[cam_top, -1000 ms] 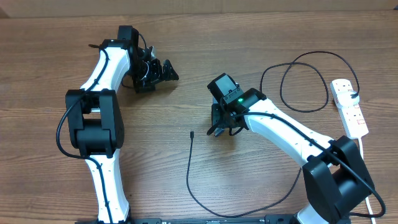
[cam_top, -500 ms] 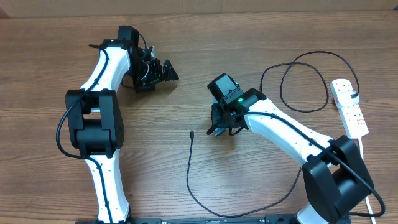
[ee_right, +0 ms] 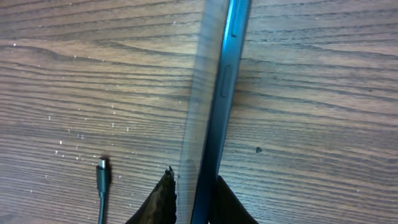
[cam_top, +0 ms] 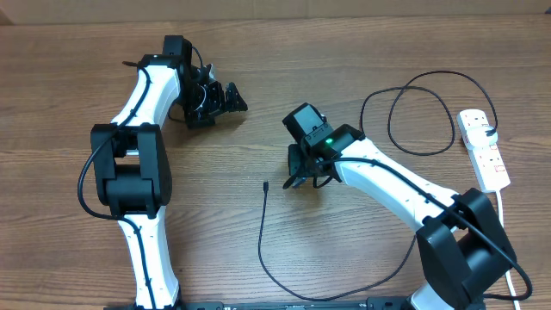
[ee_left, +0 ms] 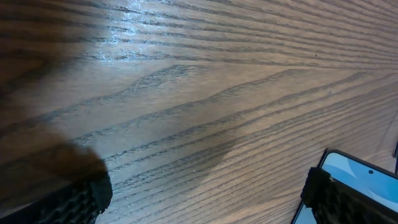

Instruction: Plug charger to phone and switch on socket

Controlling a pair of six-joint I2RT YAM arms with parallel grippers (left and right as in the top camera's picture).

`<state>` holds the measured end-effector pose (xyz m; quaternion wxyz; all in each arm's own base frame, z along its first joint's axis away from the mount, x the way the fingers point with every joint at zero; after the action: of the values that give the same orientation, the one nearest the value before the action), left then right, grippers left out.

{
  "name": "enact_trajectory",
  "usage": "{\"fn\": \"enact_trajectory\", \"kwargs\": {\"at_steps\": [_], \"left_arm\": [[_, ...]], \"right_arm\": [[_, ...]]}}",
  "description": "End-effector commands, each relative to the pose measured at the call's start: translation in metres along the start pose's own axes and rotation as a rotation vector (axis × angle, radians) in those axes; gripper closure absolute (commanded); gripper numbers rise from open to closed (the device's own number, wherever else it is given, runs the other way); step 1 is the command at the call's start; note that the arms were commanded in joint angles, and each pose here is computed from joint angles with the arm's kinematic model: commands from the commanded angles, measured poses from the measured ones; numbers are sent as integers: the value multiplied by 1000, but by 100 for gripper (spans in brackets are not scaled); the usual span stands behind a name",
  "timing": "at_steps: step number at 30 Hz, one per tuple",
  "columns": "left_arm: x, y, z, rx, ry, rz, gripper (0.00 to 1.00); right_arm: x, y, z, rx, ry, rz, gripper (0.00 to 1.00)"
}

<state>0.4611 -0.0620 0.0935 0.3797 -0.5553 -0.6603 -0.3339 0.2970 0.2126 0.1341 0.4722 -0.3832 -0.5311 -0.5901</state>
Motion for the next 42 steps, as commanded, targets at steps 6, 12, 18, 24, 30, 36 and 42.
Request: {"fn": "enact_trajectory", "kwargs": {"at_steps": [6,12,18,24,30,36,42], "left_arm": [[-10,-1,6,-22,39,14,0],[-10,-1,6,-22,39,14,0],[-10,-1,6,-22,39,14,0],[-10,-1,6,-22,39,14,0],[-10,-1,6,-22,39,14,0],[-10,-1,6,-22,39,14,0],[-10,-1,6,-22,39,14,0]], "right_arm": [[-2,3,5,1,15,-17,88],[-5,4,5,0,18,-21,87],[-10,5,6,0,37,-51,86],[-13,8,5,-2,16,-81,79],[-14,12,7,-3,26,-103,78],[-13,14,9,-5,36,-116,96],[-13,14,8,-5,35,-116,96]]}}
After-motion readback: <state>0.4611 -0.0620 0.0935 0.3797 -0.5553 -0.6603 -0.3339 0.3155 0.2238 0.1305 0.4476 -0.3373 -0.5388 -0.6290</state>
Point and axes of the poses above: each gripper's point midway between its finger pads, its own x axis back along the fingers, its own z axis along the line the jaws close on, y = z × x, the point moved 8 cm from there along x, back along the fingers
